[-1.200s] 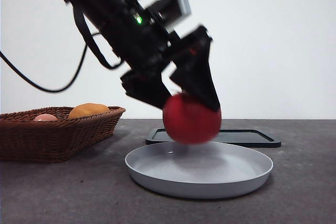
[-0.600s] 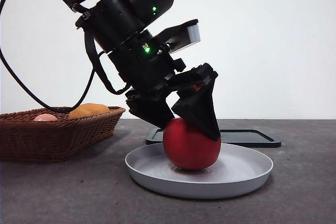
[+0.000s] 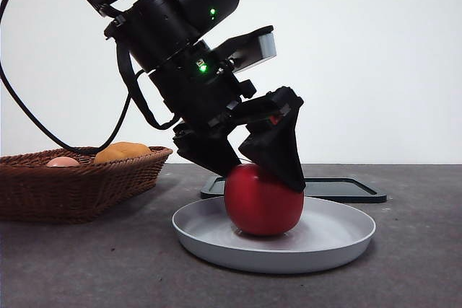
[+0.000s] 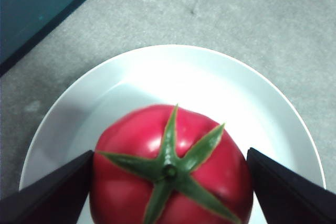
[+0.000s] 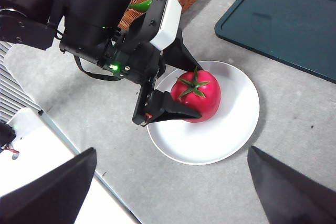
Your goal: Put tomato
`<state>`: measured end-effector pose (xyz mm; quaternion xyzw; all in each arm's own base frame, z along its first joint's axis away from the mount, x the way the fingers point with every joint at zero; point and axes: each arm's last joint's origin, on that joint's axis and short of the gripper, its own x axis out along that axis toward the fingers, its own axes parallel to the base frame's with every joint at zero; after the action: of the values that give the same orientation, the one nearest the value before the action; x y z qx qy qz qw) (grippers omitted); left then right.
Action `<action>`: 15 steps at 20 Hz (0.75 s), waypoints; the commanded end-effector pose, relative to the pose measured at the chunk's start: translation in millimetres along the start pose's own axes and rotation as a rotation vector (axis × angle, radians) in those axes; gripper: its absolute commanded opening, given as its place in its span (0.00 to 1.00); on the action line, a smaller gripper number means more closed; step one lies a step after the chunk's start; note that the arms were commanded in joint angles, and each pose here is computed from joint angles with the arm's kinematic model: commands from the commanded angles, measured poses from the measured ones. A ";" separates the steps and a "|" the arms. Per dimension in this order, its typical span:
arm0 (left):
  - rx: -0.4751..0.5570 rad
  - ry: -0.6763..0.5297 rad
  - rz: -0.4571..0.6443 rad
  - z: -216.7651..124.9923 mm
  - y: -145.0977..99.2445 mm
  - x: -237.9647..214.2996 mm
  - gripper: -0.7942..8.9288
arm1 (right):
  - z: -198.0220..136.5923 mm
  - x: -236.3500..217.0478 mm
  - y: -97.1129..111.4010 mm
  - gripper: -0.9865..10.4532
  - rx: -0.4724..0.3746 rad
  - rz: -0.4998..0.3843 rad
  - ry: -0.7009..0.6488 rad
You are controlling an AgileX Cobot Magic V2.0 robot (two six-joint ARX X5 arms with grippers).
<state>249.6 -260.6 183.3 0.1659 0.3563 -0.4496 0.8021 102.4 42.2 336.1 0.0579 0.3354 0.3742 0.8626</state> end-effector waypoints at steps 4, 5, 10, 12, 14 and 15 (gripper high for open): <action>-0.017 -0.013 -0.005 7.3 -3.4 -0.6 0.64 | 4.6 -2.3 2.2 0.49 -0.002 0.004 -0.014; -0.015 -0.025 -0.004 9.6 -3.9 -4.7 0.64 | 4.6 -2.3 2.2 0.49 -0.002 0.004 -0.014; -0.033 -0.152 0.052 28.7 1.0 -47.7 0.64 | 4.6 -2.3 2.1 0.49 -0.002 0.004 -0.015; -0.073 -0.231 0.084 36.5 8.7 -75.7 0.64 | 4.7 -2.4 2.2 0.49 -0.002 0.004 -0.015; -0.123 -0.306 0.118 40.8 18.3 -106.9 0.64 | 5.0 -2.4 2.2 0.49 -0.005 0.003 -0.018; -0.143 -0.336 0.124 41.1 22.8 -122.8 0.63 | 5.1 -2.3 2.1 0.49 -0.006 0.003 -0.019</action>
<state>243.7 -195.9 290.7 0.0673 0.2461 -0.3922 0.8838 102.4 42.2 336.2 0.0578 0.3350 0.3741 0.8628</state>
